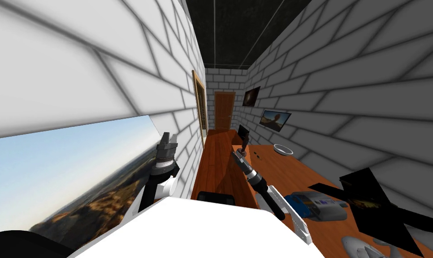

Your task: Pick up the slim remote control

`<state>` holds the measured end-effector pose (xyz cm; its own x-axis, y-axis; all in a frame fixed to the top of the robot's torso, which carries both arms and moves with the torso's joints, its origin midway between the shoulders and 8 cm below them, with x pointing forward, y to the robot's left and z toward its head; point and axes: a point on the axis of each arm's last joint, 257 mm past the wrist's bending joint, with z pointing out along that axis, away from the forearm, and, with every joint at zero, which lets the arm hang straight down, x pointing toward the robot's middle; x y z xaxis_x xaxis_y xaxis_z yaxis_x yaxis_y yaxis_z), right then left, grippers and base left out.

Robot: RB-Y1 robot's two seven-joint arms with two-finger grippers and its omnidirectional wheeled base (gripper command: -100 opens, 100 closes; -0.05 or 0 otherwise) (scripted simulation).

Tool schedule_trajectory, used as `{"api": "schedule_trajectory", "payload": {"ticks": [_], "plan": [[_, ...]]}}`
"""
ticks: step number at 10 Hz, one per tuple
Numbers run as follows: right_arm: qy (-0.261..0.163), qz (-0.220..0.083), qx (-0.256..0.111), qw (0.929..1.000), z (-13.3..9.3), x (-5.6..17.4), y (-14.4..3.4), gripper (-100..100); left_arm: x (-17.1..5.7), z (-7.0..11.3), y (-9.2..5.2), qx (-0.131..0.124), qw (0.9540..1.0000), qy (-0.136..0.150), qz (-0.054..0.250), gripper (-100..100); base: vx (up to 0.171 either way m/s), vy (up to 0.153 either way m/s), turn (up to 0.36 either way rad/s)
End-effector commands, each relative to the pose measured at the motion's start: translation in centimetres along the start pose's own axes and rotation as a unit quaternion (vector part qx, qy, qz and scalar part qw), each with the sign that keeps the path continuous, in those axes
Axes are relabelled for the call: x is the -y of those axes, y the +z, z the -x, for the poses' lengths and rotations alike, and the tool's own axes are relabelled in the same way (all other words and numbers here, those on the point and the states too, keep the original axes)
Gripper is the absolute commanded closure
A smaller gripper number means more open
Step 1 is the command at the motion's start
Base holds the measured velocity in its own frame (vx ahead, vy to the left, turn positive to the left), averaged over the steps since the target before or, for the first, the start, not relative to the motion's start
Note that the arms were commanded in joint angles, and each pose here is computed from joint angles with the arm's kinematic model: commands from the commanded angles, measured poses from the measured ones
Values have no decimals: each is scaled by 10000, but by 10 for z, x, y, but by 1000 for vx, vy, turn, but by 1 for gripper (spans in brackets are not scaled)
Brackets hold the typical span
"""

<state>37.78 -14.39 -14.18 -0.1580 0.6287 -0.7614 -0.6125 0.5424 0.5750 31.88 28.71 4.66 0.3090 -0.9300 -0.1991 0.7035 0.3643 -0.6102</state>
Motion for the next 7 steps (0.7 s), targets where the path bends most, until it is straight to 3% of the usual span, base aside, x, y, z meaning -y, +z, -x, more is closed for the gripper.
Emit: {"api": "schedule_trajectory", "payload": {"ticks": [1,4,5,6,7], "plan": [[-357,-22,-454,9983,-23,9,-7,-100,0,0,0,0,10000,0,0,0,123,24,-14],[-788,-18,-986,9920,-46,22,-19,-100,0,0,0,0,10000,0,0,0,101,1,-16],[-1073,-20,-1371,9847,-66,32,-30,-100,0,0,0,0,10000,0,0,0,120,12,-25],[-1162,-6,-1449,9826,-67,34,-33,-100,0,0,0,0,10000,0,0,0,95,7,-19],[-1446,1,-1843,9722,-86,46,-47,-100,0,0,0,0,10000,0,0,0,79,-1,-44]]}}
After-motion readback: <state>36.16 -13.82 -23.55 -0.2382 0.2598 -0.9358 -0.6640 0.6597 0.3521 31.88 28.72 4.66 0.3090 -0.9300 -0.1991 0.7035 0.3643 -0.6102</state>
